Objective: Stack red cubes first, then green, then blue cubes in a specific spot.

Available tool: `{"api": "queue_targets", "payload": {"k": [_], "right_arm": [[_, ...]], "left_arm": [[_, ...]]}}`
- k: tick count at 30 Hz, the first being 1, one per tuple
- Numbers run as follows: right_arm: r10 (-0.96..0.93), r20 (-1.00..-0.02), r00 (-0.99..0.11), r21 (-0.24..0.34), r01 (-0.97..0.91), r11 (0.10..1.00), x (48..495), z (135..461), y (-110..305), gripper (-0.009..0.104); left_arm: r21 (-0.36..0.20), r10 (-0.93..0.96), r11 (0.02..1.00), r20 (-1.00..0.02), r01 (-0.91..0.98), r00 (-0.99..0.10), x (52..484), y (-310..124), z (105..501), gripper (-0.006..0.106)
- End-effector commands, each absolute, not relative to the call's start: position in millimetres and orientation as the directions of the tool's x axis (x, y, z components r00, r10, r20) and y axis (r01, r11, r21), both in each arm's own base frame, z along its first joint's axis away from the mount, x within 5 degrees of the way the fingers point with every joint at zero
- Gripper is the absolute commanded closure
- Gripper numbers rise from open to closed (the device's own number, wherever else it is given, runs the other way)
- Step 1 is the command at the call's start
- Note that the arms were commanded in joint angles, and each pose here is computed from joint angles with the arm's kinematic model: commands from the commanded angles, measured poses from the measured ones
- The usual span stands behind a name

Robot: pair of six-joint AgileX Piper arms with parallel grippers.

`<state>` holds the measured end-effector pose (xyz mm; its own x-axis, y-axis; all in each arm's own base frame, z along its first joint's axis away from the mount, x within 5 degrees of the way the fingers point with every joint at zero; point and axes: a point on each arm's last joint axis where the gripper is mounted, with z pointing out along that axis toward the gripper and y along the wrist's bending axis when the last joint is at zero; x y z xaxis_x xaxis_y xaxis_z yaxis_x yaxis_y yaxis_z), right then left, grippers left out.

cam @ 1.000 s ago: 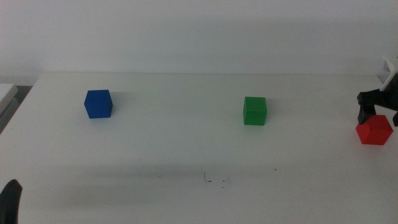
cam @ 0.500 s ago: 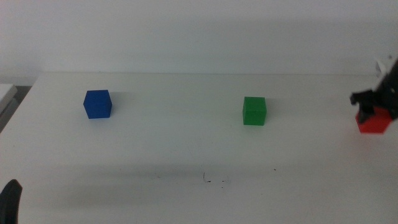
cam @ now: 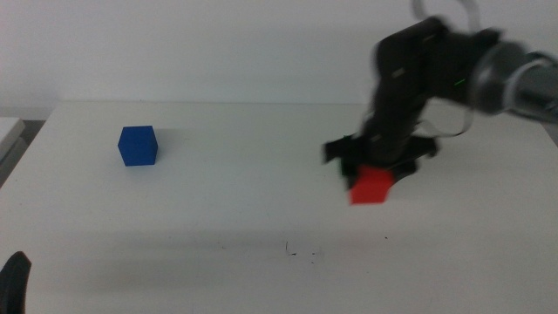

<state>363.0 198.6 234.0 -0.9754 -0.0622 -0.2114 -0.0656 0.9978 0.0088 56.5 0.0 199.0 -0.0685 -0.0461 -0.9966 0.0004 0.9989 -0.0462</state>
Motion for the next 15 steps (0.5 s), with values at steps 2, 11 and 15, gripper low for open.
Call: {"api": "queue_targets", "payload": {"k": [2, 11, 15], "right_arm": [[-0.073, -0.201, -0.977, 0.011, -0.077, 0.997, 349, 227, 228, 0.086], [0.002, -0.184, -0.983, 0.103, -0.018, 0.995, 332, 212, 266, 0.086], [0.006, -0.197, -0.98, 0.123, -0.018, 0.992, 326, 210, 278, 0.086]], "left_arm": [[-0.059, -0.058, 0.998, -0.997, 0.0, -0.053, 56, 0, 200, 0.007], [-0.059, -0.058, 0.998, -0.997, 0.0, -0.053, 56, 0, 200, 0.007], [-0.059, -0.058, 0.998, -0.997, 0.0, -0.053, 56, 0, 200, 0.007]]}}
